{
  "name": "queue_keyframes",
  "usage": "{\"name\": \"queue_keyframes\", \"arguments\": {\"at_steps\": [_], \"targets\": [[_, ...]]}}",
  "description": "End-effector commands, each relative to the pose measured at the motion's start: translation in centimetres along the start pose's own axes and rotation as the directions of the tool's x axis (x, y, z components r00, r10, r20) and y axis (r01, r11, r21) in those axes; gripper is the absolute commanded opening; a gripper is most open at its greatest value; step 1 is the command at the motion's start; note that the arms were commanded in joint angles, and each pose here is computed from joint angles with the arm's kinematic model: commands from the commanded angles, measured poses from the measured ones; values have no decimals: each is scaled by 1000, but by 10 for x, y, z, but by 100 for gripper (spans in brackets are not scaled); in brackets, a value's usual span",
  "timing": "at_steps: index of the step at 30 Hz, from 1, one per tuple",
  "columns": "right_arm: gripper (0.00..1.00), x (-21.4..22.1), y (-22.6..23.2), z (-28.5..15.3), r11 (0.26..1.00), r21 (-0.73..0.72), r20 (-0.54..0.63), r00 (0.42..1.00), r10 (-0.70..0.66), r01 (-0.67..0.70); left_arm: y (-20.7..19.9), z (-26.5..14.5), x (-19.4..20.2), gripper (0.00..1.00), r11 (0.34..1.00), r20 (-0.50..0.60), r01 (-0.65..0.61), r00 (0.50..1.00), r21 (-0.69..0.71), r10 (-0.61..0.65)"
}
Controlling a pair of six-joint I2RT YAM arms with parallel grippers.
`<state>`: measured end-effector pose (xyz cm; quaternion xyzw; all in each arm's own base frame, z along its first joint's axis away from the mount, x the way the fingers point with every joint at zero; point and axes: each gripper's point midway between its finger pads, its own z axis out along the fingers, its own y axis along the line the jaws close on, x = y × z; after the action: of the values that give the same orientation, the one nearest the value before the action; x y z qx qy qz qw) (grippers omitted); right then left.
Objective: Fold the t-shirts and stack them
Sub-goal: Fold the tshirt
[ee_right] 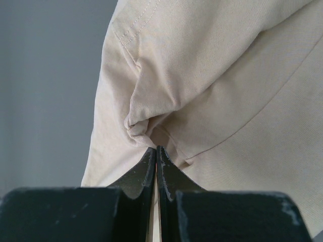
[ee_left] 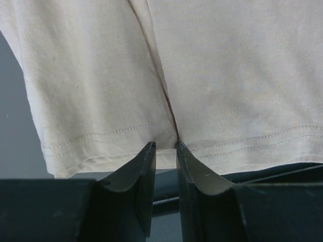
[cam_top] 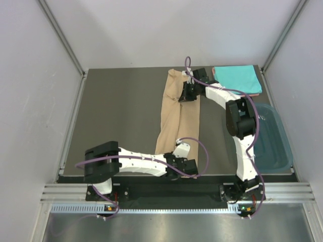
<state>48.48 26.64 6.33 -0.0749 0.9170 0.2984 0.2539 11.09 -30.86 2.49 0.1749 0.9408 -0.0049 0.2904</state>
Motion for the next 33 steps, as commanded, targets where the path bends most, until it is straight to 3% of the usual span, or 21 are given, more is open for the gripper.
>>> {"name": "queue_keyframes", "arguments": {"at_steps": [1, 6, 11, 33], "targets": [[0, -25, 7, -12, 999, -27, 79, 997, -21, 23, -5, 4, -6, 29, 1000, 30, -4, 1000, -6, 4], [0, -26, 8, -13, 999, -28, 82, 996, -21, 23, -4, 7, -7, 24, 1000, 37, -8, 999, -21, 9], [0, -24, 7, -12, 999, -24, 79, 997, -20, 22, 0, 4, -7, 0, 999, 31, -12, 999, -37, 13], [0, -21, -8, -11, 1000, -5, 67, 998, 12, -12, -7, -31, -4, 0, 997, -27, 47, 999, 54, -46]]}}
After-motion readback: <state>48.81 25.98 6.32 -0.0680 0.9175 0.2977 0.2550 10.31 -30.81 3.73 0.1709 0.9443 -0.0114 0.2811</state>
